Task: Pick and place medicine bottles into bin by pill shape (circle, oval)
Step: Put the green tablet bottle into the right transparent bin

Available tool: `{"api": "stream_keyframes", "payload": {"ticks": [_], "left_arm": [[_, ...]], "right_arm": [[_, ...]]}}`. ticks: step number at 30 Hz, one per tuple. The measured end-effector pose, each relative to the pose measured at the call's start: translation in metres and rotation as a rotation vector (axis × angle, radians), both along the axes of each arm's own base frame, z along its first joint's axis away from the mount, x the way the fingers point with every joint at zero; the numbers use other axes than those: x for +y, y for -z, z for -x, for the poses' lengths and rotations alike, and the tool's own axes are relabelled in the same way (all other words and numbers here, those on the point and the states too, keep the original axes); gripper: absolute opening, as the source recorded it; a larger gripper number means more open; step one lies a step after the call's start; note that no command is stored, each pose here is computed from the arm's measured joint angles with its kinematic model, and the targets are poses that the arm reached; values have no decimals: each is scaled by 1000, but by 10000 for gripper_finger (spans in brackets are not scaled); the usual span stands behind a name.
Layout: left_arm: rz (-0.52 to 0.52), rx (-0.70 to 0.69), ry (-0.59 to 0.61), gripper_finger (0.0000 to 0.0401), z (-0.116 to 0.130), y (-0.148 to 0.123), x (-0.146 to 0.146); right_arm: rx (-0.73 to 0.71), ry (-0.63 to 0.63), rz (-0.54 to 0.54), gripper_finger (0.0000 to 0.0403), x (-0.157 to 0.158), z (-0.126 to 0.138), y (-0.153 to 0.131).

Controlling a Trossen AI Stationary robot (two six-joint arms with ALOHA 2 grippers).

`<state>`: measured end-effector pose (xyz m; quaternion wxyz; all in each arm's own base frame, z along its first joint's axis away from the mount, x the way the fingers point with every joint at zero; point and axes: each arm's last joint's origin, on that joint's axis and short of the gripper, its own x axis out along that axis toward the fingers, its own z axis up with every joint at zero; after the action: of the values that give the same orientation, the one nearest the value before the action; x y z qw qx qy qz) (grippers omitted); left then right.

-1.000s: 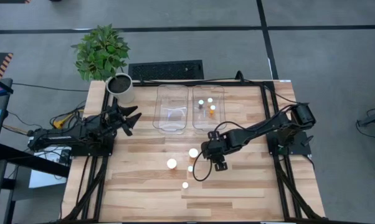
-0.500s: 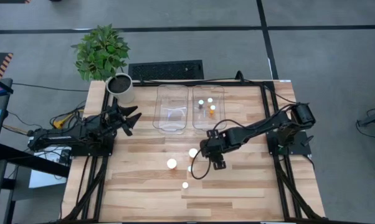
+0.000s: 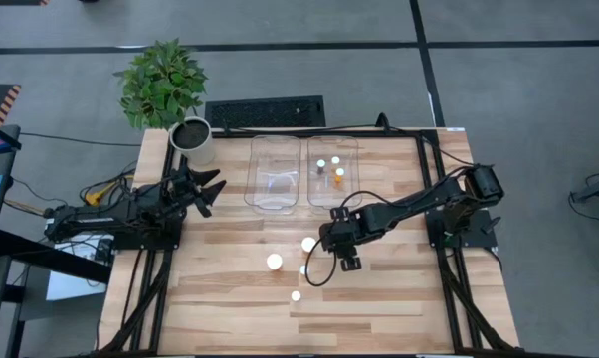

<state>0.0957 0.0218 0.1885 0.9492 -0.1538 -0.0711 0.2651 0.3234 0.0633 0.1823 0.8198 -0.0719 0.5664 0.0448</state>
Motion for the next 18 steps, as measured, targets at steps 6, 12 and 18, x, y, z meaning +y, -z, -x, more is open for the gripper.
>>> {"api": "stream_keyframes", "payload": {"ticks": [6, 12, 18], "left_arm": [[0, 0, 0, 240, 0, 0, 0], [0, 0, 0, 240, 0, 0, 0], [0, 0, 0, 240, 0, 0, 0]], "right_arm": [[0, -1, 0, 159, 0, 0, 0], [0, -1, 0, 133, 0, 0, 0], [-1, -2, 0, 127, 0, 0, 0]]}}
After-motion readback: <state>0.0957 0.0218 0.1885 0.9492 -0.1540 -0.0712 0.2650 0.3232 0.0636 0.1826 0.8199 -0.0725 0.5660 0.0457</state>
